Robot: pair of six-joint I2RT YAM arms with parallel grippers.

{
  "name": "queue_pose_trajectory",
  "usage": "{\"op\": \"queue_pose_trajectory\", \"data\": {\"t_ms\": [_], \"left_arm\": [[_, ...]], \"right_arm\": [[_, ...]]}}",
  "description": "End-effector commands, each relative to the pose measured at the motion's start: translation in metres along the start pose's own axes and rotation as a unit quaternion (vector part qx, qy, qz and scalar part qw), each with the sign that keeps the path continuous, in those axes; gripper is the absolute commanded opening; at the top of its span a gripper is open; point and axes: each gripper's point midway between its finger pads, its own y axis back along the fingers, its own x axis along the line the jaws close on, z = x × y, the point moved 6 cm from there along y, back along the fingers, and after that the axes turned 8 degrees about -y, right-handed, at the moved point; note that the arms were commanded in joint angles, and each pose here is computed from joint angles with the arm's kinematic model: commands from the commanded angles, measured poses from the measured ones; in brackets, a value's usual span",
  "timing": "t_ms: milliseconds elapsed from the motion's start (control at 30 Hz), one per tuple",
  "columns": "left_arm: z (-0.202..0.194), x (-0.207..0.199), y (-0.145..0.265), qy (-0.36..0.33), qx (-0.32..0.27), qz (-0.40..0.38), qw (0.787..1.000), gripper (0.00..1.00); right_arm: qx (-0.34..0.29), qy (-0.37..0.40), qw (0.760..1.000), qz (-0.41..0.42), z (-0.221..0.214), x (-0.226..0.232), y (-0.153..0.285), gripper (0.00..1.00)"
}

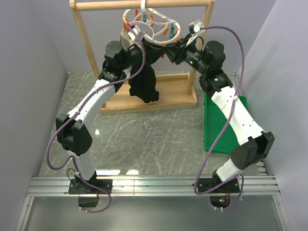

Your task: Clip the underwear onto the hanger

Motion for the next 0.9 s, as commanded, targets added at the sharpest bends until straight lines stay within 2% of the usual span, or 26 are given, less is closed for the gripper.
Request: {"op": "queue_pose_trajectory", "data": {"t_ms": [0, 267, 367, 467, 600, 867], "left_arm": [[0.029, -0.011, 0.001, -0.034, -0.030, -0.024, 0.999, 0.18], [0.033, -0.015, 0.000, -0.034, -0.036, -0.034, 0.998, 0.23], [0.029, -0.015, 0.000, -0.032, -0.033, -0.032, 0.998, 0.30], [0.023, -0.013, 0.003, -0.035, -0.027, -0.022, 0.999, 0.42], [0.019, -0.009, 0.005, -0.037, -0.031, -0.011, 0.999, 0.48], [0.013, -0.005, 0.003, -0.027, -0.039, -0.002, 0.999, 0.49]], "right_arm": [[-0.047, 0.006, 0.999, 0.002, 0.026, 0.007, -0.007, 0.34], [-0.035, 0.016, 0.999, -0.017, 0.017, 0.006, -0.015, 0.34], [-0.038, 0.011, 0.999, -0.018, 0.016, 0.006, -0.018, 0.32], [-0.043, 0.006, 0.999, -0.014, 0.020, 0.009, -0.018, 0.31], [-0.050, 0.002, 0.999, -0.005, 0.025, 0.013, -0.014, 0.30], [-0.045, -0.003, 0.999, -0.001, 0.023, 0.015, -0.013, 0.25]]}}
